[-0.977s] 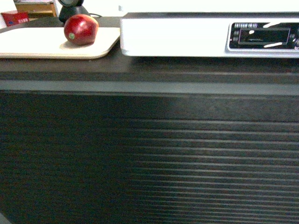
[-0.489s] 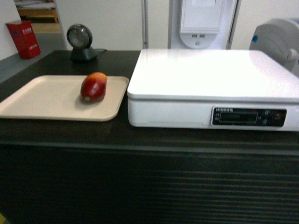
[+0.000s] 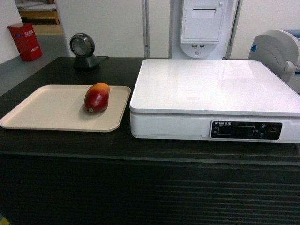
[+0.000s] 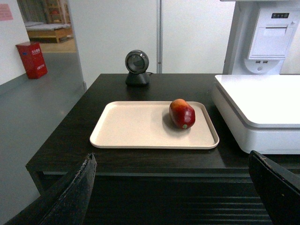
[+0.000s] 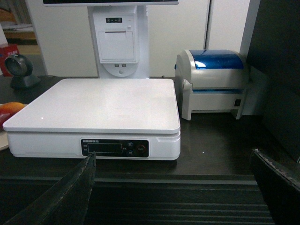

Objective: Place dark red mango on scale at checkout

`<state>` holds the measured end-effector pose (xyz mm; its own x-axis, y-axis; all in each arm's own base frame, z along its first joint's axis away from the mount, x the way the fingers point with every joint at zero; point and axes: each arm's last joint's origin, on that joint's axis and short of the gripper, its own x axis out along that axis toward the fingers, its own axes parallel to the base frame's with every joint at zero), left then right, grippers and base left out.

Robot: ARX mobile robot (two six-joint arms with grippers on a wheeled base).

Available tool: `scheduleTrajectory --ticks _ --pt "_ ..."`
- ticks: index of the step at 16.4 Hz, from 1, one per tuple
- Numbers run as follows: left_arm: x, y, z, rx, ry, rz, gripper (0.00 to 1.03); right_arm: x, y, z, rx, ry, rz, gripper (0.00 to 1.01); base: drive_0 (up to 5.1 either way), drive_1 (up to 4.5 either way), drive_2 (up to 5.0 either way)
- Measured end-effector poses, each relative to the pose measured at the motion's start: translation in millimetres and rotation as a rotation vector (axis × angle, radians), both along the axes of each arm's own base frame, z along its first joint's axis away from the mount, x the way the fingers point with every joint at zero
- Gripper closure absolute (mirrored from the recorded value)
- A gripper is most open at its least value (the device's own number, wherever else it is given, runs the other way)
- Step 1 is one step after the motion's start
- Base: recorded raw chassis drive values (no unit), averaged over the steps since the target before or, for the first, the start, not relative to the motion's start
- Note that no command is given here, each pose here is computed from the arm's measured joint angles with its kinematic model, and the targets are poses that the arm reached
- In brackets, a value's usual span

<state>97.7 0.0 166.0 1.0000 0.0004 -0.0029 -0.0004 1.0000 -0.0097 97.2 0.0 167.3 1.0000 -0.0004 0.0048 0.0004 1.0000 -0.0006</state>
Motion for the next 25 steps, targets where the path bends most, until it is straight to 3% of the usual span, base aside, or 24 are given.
scheduleTrajectory --ticks 16,17,18,19,20,21,22,25 --pt "0 0.0 0 0.0 0.0 0.0 0.05 0 0.0 0.0 0.0 0.0 0.0 0.03 0.0 0.0 0.0" --pt "0 -1.8 -3 0.039 0.087 0.064 0.05 0 0.0 0.0 0.0 0.0 0.0 0.03 0.0 0.0 0.0" --pt "2 -8.5 -1 0.109 0.15 0.121 0.05 0 0.0 0.0 0.0 0.0 0.001 0.03 0.0 0.0 0.0" --pt "2 -14.0 3 0.17 0.143 0.148 0.05 0 0.0 0.0 0.0 0.0 0.0 0.03 0.0 0.0 0.0" --pt "1 -16.9 12 0.191 0.113 0.178 0.05 0 0.0 0.0 0.0 0.0 0.0 0.03 0.0 0.0 0.0" --pt "0 -20.8 28 0.199 0.07 0.176 0.05 0 0.0 0.0 0.0 0.0 0.0 0.03 0.0 0.0 0.0" --pt "0 -22.6 37 0.195 0.05 0.141 0.05 0 0.0 0.0 0.0 0.0 0.0 0.03 0.0 0.0 0.0" --pt "29 -14.4 48 0.169 0.055 0.119 0.05 0 0.0 0.0 0.0 0.0 0.0 0.03 0.0 0.0 0.0"
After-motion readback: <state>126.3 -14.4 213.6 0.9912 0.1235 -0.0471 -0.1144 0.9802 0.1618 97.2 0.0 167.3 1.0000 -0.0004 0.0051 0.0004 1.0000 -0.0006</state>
